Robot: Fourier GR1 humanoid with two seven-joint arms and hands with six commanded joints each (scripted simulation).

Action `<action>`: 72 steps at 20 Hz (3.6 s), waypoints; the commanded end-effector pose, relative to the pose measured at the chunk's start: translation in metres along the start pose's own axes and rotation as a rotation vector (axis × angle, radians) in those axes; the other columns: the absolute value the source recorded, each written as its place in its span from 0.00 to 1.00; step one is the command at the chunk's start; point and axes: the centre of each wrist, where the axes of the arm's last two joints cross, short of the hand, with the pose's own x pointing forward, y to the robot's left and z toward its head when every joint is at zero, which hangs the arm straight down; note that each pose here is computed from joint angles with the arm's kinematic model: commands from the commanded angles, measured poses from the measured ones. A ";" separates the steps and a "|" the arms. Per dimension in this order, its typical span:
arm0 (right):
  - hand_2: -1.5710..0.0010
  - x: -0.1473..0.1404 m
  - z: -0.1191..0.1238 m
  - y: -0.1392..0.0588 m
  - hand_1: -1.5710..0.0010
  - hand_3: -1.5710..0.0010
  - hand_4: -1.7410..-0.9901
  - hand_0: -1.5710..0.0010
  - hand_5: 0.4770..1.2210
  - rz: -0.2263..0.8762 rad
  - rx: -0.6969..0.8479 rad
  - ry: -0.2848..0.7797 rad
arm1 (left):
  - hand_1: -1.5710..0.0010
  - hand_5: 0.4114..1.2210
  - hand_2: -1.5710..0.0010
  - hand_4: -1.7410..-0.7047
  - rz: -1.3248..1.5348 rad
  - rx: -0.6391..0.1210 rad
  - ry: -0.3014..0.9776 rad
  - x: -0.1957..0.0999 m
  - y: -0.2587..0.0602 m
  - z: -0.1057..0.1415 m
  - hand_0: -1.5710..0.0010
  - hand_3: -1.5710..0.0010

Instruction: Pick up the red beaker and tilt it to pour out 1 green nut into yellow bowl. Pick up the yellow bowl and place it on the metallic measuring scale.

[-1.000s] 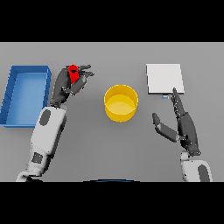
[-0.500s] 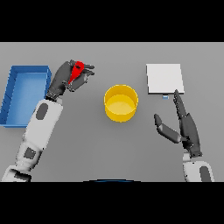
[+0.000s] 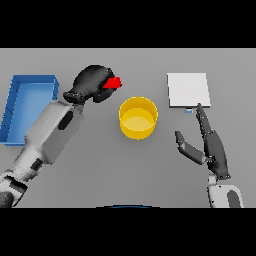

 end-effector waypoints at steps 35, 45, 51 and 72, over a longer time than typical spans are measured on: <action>1.00 -0.001 0.002 0.005 1.00 1.00 0.82 1.00 0.13 -0.030 -0.053 -0.023 | 0.00 1.00 0.00 0.01 -1.553 -0.365 -0.367 0.106 0.004 -0.055 0.00 0.00; 1.00 0.002 -0.005 0.011 1.00 1.00 0.83 1.00 0.10 -0.040 -0.032 -0.030 | 0.00 1.00 0.00 0.02 -1.499 -0.091 -0.105 0.133 0.172 -0.071 0.00 0.00; 1.00 0.001 -0.004 0.011 1.00 1.00 0.83 1.00 0.14 -0.052 -0.009 -0.035 | 0.00 1.00 0.00 0.01 -0.667 0.049 0.253 0.043 0.273 -0.038 0.00 0.04; 1.00 -0.004 -0.008 0.004 1.00 1.00 0.75 1.00 0.27 0.007 0.040 -0.062 | 0.00 0.96 0.00 0.00 0.515 0.396 0.819 -0.174 0.080 0.093 0.00 0.00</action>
